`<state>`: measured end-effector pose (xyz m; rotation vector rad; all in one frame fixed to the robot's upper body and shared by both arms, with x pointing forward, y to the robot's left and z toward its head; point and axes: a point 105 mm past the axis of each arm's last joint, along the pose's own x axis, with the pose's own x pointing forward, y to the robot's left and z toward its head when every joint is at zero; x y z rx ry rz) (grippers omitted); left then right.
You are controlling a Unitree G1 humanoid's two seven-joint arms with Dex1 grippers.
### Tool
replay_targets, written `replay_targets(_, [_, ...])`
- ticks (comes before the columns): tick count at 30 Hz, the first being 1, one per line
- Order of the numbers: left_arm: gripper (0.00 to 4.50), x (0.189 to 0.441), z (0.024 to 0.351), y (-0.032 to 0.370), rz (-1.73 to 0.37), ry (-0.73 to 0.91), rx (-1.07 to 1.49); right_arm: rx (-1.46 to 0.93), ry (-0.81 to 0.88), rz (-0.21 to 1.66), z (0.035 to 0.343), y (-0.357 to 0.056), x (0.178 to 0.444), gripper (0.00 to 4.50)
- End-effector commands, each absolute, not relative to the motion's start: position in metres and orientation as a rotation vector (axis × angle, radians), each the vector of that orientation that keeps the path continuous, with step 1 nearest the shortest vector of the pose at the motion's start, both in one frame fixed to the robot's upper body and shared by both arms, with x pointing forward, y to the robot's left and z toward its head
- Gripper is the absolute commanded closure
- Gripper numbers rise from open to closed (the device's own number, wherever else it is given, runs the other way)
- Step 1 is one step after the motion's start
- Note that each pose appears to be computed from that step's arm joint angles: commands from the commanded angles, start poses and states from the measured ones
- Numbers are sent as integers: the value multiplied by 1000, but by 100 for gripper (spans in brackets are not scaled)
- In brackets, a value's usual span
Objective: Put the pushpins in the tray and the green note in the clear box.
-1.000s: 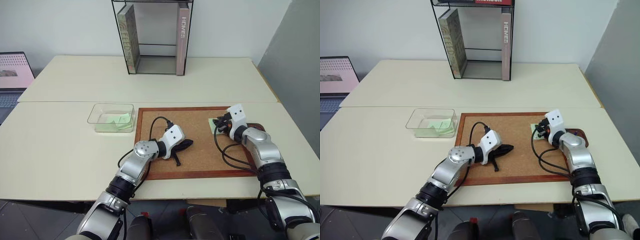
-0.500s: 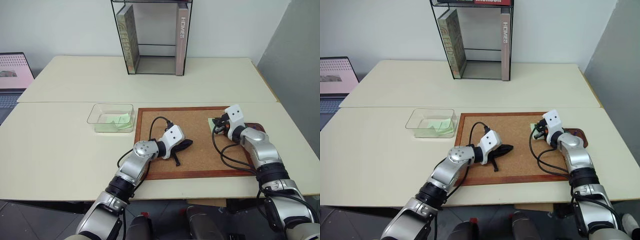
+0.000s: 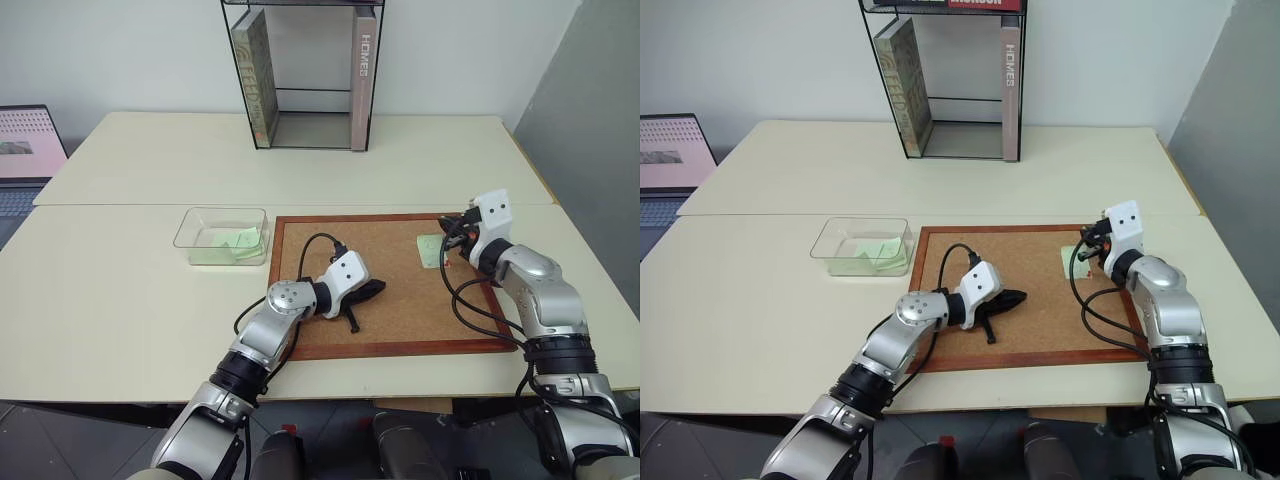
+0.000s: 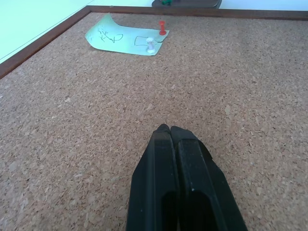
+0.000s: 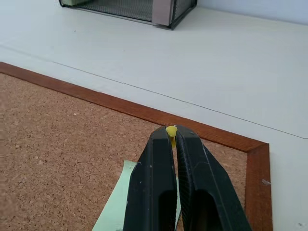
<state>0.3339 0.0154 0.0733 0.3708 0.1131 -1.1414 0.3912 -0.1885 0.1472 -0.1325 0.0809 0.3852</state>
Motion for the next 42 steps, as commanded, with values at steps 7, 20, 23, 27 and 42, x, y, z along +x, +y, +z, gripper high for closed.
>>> replay_targets(7, [450,328,46,21,-1159,214,410,-274,180,188,149,-266,339,447])
replay_targets(20, [450,329,47,18,-1171,205,424,-284,331,105,113,-292,336,382])
replay_targets(23, [450,329,47,18,-1171,204,426,-279,335,102,112,-292,339,318])
replay_targets(27, [450,328,47,19,-1171,203,430,-282,324,94,116,-293,342,237])
replay_targets(42, [450,327,45,18,-1188,206,437,-167,94,68,179,-282,329,200])
